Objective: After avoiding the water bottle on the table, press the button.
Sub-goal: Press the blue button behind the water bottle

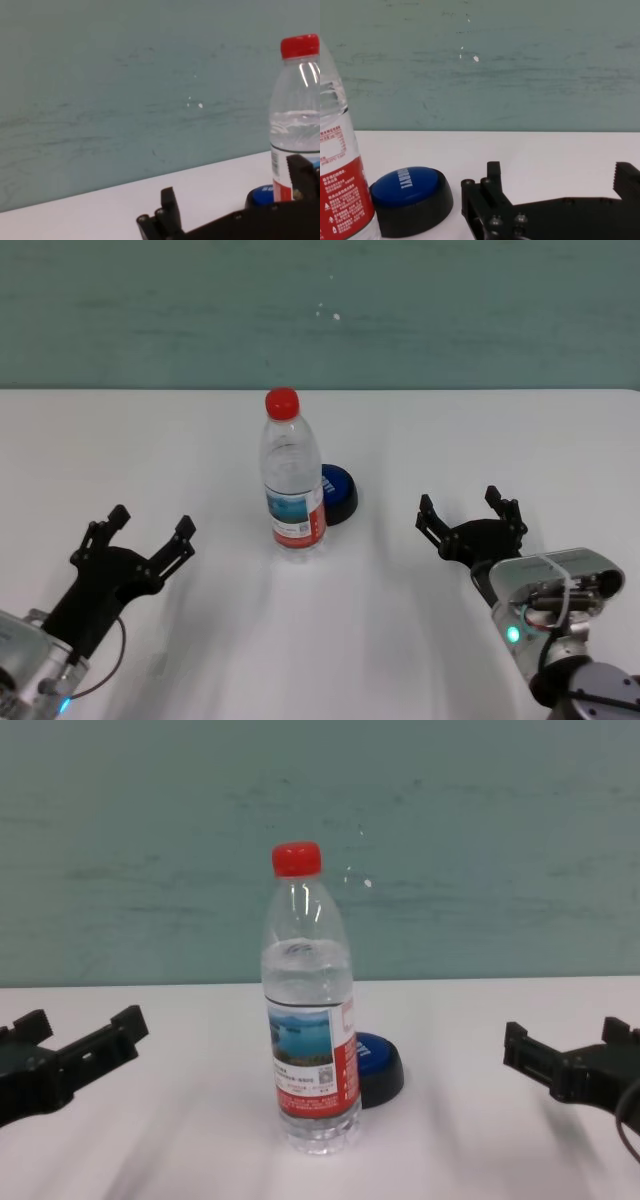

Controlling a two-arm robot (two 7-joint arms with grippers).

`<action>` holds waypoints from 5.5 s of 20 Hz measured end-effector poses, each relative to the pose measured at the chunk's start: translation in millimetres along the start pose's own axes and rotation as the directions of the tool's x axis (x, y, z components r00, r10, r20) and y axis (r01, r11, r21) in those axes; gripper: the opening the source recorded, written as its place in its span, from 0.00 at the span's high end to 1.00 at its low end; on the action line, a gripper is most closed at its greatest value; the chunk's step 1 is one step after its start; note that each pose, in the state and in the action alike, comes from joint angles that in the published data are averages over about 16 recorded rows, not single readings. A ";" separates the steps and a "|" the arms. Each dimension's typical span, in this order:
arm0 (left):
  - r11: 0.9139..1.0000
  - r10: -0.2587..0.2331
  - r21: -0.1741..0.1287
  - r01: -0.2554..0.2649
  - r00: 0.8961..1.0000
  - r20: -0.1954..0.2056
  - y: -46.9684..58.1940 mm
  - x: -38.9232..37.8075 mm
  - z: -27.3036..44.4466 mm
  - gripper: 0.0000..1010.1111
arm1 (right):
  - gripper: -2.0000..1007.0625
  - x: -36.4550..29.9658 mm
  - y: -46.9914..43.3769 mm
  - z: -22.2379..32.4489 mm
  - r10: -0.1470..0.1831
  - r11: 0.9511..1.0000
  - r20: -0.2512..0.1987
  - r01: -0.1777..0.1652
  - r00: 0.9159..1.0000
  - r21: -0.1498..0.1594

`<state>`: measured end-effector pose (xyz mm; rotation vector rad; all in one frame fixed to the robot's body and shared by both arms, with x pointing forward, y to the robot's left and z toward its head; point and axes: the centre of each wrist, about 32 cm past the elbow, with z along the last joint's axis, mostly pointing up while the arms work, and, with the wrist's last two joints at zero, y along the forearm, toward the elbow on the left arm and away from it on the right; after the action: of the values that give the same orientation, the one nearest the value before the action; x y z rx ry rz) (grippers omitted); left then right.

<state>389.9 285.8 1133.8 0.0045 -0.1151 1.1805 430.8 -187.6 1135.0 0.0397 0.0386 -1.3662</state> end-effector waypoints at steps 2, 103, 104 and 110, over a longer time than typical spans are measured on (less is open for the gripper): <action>1.000 -0.004 0.001 0.004 1.000 0.004 0.1 -2.0 -0.7 0.00 | 0.00 0.0 0.0 0.0 0.000 1.000 0.000 0.000 1.000 0.000; 0.999 0.049 0.019 -0.050 0.999 0.019 -26.7 -17.1 -10.2 0.00 | 0.00 0.0 0.0 0.0 0.000 1.000 0.000 0.000 1.000 0.000; 0.998 0.053 0.019 -0.053 0.998 0.019 -27.5 -16.3 -10.2 0.00 | 0.00 0.0 0.0 0.0 0.000 1.000 0.000 0.000 1.000 0.000; 0.997 0.070 0.018 -0.071 0.997 0.020 -32.8 -13.4 -10.3 0.00 | 0.00 0.0 0.0 0.0 0.000 1.000 0.000 0.000 1.000 0.000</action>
<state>416.1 261.6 1124.2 0.0286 -0.1218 1.2521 430.8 -187.6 1135.0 0.0397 0.0386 -1.3662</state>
